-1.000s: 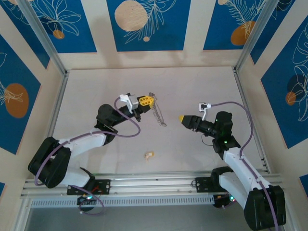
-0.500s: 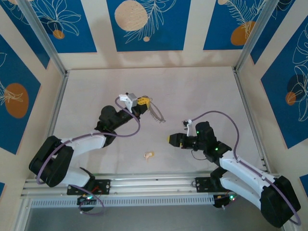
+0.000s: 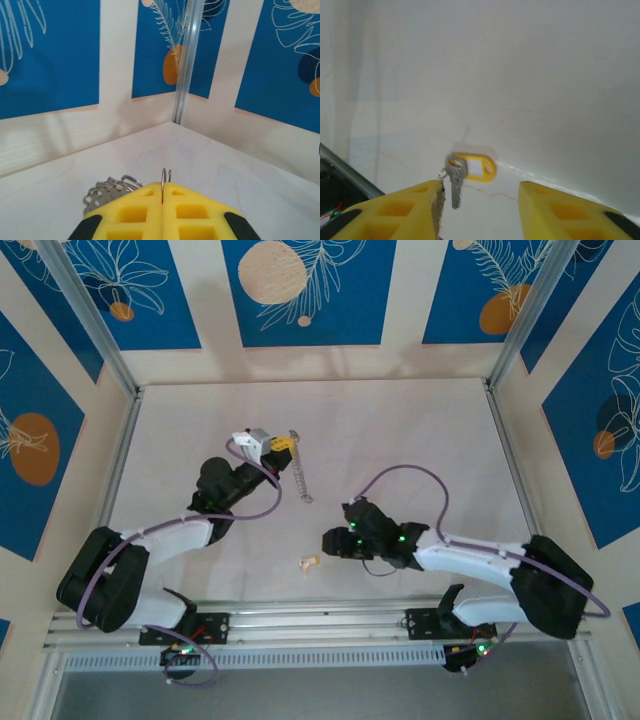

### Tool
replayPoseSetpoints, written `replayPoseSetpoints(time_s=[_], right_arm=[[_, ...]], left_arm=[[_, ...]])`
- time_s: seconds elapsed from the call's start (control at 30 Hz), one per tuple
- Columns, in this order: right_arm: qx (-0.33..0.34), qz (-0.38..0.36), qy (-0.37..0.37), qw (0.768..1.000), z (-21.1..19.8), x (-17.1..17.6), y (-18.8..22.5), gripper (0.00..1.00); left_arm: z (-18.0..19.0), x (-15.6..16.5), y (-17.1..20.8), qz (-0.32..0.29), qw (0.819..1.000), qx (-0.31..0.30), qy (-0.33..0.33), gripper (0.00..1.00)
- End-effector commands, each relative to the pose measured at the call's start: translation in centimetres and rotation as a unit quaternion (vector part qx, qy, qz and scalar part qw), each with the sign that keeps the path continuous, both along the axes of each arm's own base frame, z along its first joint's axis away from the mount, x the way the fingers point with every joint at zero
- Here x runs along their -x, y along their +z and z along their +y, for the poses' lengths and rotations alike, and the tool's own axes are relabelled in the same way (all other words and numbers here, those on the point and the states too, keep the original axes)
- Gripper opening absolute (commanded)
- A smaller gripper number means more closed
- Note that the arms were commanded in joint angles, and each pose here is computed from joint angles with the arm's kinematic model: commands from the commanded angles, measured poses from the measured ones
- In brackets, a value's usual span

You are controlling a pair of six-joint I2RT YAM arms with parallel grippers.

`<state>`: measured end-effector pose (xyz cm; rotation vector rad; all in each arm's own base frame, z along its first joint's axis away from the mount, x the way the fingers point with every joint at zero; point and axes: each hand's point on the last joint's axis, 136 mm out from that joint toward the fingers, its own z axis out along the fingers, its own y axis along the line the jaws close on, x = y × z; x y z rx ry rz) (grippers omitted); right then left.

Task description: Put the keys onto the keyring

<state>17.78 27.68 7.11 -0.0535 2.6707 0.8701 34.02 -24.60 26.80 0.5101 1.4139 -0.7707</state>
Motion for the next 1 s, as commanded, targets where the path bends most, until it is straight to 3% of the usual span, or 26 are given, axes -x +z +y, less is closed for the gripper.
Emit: replayPoseSetpoints(time_s=[0.0,0.33,0.97], right_arm=[[0.060,0.002,-0.033,0.998,0.3,-0.6,-0.7,0.38],[0.136,0.040,-0.044,0.989,3.6,0.7,-2.6,0.32],[0.170,0.063,-0.031,0.983,6.2,1.8,-4.3,0.26]], left_arm=[[1.7,-0.1,1.9,-0.021,0.999,0.021,0.023,0.00],[4.2,-0.9,2.7,-0.034,0.997,0.038,0.059,0.00],[5.2,-1.3,2.7,-0.037,0.996,0.060,0.056,0.00]])
